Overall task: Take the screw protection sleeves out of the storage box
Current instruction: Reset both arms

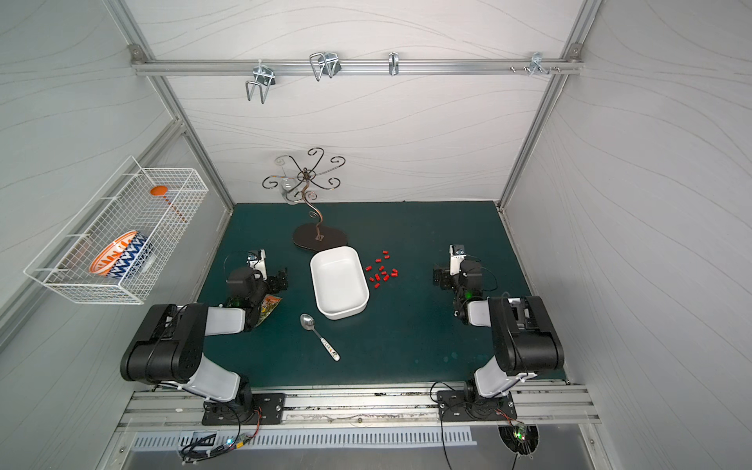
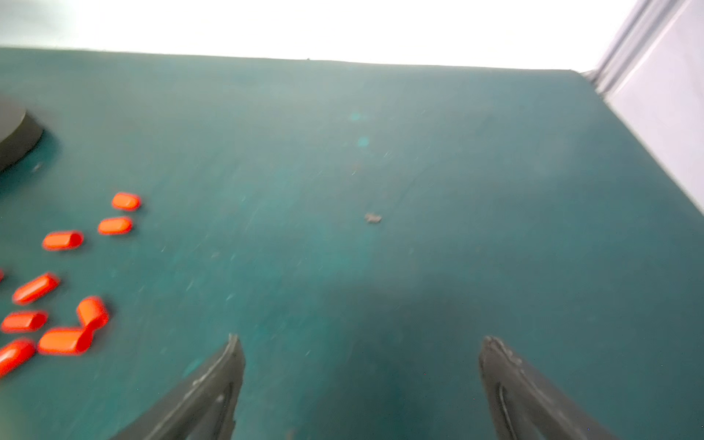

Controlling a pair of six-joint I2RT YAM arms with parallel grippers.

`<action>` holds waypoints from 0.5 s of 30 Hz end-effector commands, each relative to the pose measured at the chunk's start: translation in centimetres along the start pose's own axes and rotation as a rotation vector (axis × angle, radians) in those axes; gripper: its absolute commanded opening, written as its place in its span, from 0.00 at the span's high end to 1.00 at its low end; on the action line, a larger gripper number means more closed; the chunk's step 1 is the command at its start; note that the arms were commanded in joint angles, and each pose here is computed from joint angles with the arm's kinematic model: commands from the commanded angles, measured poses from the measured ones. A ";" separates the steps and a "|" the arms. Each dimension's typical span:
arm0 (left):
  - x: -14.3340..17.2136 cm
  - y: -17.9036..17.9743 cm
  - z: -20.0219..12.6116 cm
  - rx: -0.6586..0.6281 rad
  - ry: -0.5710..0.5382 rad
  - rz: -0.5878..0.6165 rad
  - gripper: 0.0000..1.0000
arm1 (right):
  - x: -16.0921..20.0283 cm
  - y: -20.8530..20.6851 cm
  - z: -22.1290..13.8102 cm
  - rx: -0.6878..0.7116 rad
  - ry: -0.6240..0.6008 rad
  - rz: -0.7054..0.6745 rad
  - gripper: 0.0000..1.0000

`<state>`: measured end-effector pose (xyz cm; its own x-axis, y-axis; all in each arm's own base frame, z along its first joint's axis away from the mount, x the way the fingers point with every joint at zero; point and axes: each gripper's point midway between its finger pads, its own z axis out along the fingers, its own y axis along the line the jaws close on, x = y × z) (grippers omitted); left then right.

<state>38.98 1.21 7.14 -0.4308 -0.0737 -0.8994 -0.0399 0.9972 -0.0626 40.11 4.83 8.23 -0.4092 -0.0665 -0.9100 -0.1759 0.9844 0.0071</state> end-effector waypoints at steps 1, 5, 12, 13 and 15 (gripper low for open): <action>-2.2 0.4 0.2 -0.028 -0.067 -0.015 0.00 | 0.1 0.3 0.1 -0.039 0.011 0.033 0.01; -2.3 0.8 0.3 -0.049 -0.067 -0.023 0.00 | 0.0 0.5 -0.1 -0.094 0.002 0.048 0.01; -2.3 0.7 0.3 -0.047 -0.066 -0.025 0.00 | -0.1 0.6 -0.1 -0.102 -0.004 0.046 0.01; -2.3 0.7 0.3 -0.048 -0.067 -0.025 0.00 | 0.0 0.8 0.1 -0.085 0.004 0.026 0.01; -2.3 0.7 0.3 -0.048 -0.066 -0.024 0.00 | 0.1 0.8 0.1 -0.078 0.008 0.020 0.01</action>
<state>38.97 1.96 7.16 -0.4268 -0.0918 -0.8997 -0.0872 0.9944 -0.0601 39.91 5.30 8.35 -0.4129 -0.0302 -0.9103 -0.2355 0.9690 0.0747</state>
